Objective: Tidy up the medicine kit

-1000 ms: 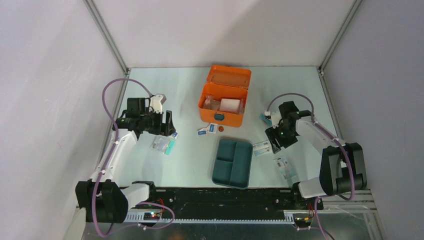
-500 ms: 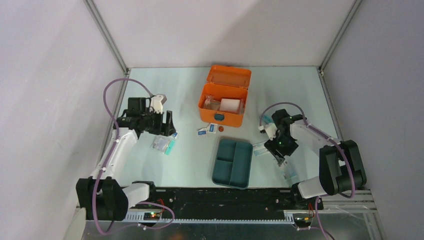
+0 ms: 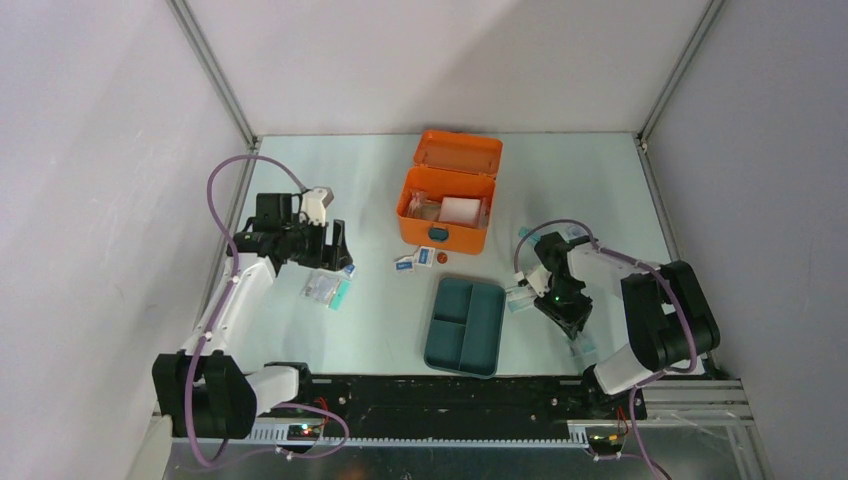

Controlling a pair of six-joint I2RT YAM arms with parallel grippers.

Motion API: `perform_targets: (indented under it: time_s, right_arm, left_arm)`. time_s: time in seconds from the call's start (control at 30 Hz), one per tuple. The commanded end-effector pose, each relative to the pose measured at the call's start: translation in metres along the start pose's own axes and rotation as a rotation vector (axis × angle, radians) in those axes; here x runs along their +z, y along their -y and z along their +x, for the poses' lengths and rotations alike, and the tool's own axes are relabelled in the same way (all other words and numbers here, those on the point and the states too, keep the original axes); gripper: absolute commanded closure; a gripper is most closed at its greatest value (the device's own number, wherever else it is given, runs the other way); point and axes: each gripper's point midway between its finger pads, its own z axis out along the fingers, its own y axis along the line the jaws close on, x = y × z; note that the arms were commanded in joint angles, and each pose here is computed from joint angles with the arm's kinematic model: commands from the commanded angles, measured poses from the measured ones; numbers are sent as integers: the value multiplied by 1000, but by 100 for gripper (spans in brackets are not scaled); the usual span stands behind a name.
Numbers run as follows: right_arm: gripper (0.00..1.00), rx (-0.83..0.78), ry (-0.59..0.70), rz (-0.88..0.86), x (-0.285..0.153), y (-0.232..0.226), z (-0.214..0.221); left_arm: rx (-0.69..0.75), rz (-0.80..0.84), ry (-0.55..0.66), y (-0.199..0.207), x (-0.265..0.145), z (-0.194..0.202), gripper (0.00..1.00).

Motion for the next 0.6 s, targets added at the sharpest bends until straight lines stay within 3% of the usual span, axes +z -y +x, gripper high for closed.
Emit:
perform_targets:
  time_s: [0.0,0.03,0.1,0.3,0.4,0.57]
  right_arm:
    - [71,4,39,-27,29,-5,-16]
    - [80,4,46,-5,27,-2,-17]
    - [87,1,71,47,21,5,-22]
    - [90,-37,171,222,-23,26,-32]
    - [90,-48,320,294,-72,39,-55]
    - [90,-105,697,343,-179,40,-110]
  left_arm:
    - [25,15,65,6,-9,-22,19]
    - [26,15,65,6,-9,-21,19]
    - [29,16,66,6,-9,-20,19]
    - [27,23,62,7,-8,-20,19]
    - [25,31,61,8,-7,-22,19]
    - [22,35,63,9,-7,-23,19]
